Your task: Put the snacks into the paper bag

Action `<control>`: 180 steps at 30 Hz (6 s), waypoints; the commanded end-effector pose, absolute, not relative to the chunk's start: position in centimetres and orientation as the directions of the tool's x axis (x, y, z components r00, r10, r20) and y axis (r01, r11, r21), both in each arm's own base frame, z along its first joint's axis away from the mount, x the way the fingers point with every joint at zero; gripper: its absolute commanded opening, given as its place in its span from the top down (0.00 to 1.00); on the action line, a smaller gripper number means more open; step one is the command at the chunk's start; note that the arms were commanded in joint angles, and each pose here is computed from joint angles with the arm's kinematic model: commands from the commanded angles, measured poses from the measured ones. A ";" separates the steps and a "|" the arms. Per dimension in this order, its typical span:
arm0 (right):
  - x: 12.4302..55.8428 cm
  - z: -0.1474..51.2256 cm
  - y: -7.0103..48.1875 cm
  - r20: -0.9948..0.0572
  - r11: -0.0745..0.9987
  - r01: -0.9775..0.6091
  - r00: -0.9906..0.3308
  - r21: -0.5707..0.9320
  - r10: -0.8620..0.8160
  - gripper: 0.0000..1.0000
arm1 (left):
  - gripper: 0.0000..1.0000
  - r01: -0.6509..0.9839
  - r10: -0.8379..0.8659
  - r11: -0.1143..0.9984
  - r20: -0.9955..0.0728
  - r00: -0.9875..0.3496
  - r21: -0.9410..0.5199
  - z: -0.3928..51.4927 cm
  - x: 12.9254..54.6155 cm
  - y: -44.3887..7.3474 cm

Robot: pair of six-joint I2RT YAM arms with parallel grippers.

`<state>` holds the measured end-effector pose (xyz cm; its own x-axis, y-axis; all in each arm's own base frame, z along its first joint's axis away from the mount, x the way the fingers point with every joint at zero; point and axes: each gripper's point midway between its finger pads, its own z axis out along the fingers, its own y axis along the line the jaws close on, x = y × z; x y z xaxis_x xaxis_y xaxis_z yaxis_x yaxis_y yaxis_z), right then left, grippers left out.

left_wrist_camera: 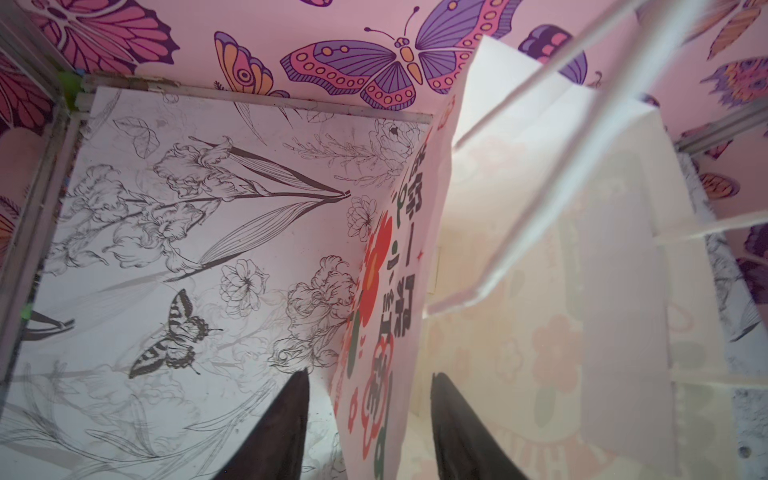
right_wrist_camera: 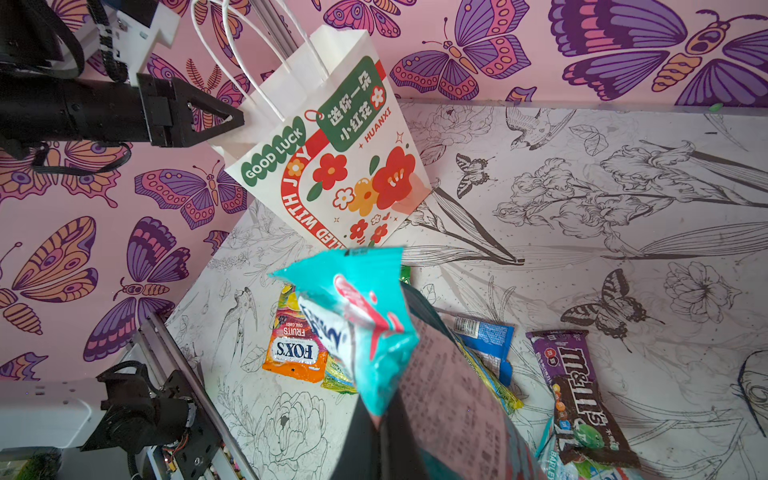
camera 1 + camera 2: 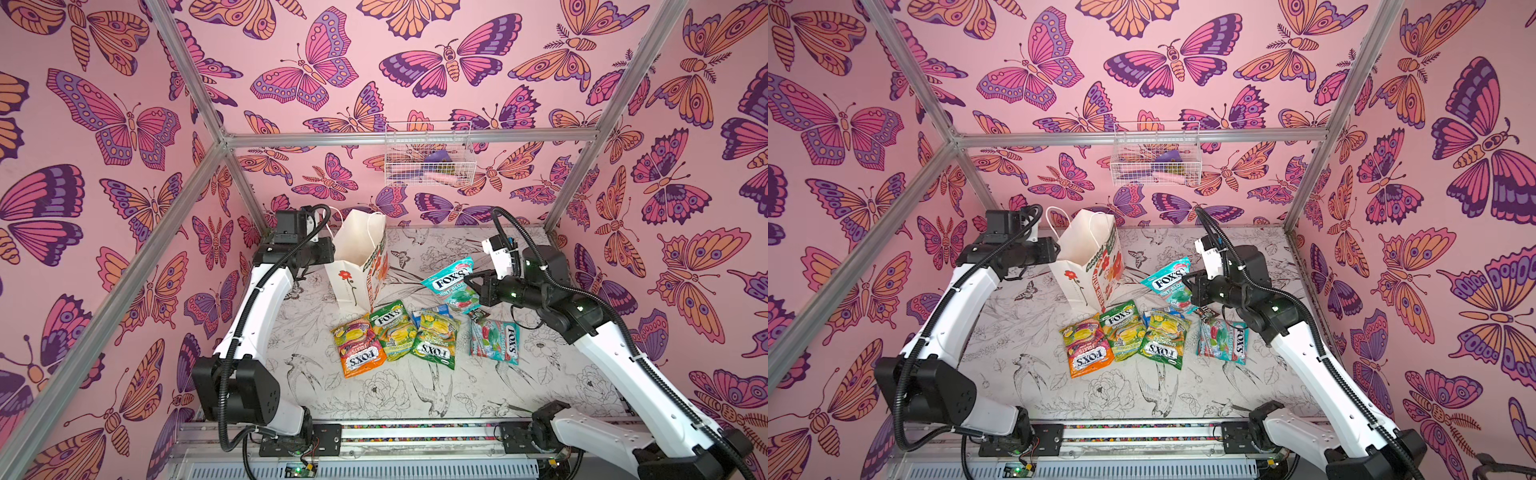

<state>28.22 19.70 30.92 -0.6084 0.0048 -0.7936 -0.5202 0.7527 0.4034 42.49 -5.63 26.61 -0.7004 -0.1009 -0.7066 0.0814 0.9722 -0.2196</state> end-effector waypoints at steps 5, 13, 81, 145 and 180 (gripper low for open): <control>28.4 33.0 20.0 -0.839 0.737 -0.560 -0.543 0.378 0.018 1.00 | 0.77 0.106 -0.075 0.971 -0.692 -0.718 -0.215 25.7 42.8 -6.0; 28.8 33.6 20.4 -0.838 0.730 -0.560 -0.545 0.392 0.032 1.00 | 0.96 0.114 -0.070 0.971 -0.708 -0.702 -0.209 26.6 42.3 -6.0; 34.9 51.6 32.1 -0.758 0.550 -0.522 0.478 -0.652 -0.444 1.00 | 1.00 0.209 0.044 0.968 -0.721 -0.691 -0.141 28.2 38.2 -7.8; 36.8 39.8 43.5 -0.501 0.132 -0.519 0.680 -0.845 -0.535 1.00 | 1.00 0.202 0.037 0.969 -0.728 -0.684 -0.141 28.6 37.9 -7.5; 36.9 36.6 45.2 -0.330 0.029 -0.395 0.721 -0.918 -0.609 1.00 | 1.00 0.196 0.030 0.970 -0.731 -0.682 -0.143 28.7 37.9 -7.3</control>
